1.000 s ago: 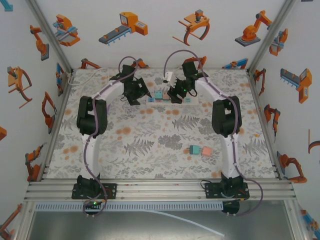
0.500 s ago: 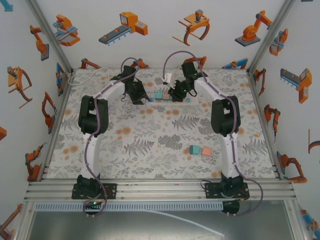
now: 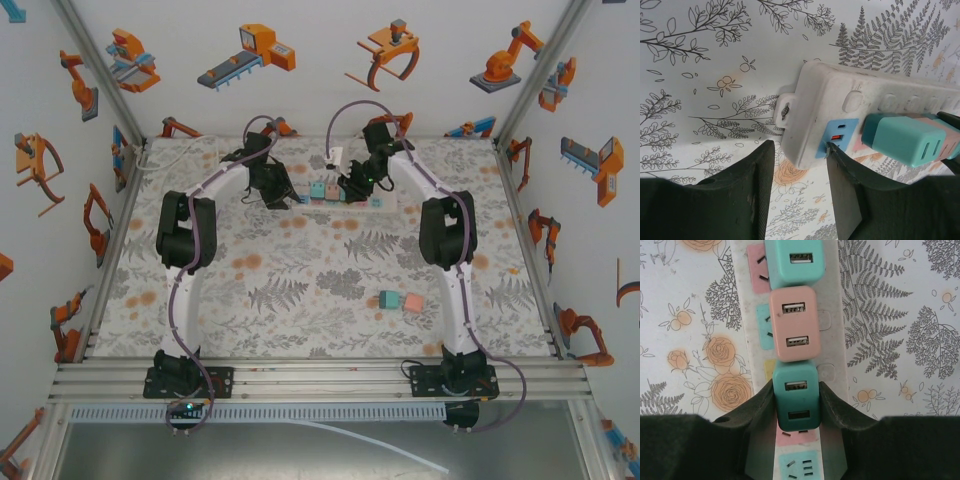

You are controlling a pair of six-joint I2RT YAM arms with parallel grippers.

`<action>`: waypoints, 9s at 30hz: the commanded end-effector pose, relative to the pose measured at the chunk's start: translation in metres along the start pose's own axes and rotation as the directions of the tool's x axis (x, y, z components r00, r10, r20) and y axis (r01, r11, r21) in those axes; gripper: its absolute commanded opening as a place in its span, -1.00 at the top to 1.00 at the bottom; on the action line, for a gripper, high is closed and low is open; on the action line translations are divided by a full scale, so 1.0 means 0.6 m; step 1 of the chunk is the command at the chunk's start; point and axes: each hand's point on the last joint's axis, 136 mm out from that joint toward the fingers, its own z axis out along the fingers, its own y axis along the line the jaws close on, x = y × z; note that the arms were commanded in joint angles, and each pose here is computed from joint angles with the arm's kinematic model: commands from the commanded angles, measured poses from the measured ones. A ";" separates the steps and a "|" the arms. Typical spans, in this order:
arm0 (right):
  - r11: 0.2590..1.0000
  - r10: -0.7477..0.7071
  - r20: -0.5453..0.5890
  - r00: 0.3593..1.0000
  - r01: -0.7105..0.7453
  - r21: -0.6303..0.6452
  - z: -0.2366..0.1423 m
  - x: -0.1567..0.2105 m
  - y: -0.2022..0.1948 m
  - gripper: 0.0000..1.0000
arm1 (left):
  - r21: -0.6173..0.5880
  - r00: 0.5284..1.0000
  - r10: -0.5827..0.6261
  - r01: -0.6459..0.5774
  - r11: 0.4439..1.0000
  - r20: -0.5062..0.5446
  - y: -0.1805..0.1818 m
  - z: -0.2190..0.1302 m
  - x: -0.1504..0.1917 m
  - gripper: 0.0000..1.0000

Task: Pull the plug off the socket

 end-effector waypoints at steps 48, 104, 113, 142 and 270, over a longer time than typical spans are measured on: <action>0.849 0.316 0.608 0.728 -0.503 0.161 -0.324 -0.282 -0.022 0.93 | 0.163 0.886 0.258 -0.340 0.926 0.386 -0.153 -0.328 -0.013 -0.58; 0.558 0.830 0.023 0.558 -0.830 0.004 -0.058 0.056 0.455 0.81 | 0.197 -0.175 0.930 -0.949 -0.247 0.323 -0.014 -0.457 0.567 -0.94; 0.519 0.853 -0.030 0.520 -0.843 0.141 -0.054 0.110 0.455 0.40 | 0.195 -0.175 0.927 -0.948 -0.249 0.332 -0.022 -0.450 0.565 -0.94; 0.578 0.676 0.354 0.646 -0.763 0.289 -0.205 -0.007 0.348 0.09 | 0.051 -0.044 0.867 -0.995 -0.080 0.496 -0.098 -0.439 0.514 -0.94; 0.995 -0.041 0.235 0.971 0.019 0.096 -0.049 -0.163 -0.001 0.88 | -0.181 0.992 0.128 -0.125 0.976 0.005 0.036 0.027 0.102 -0.01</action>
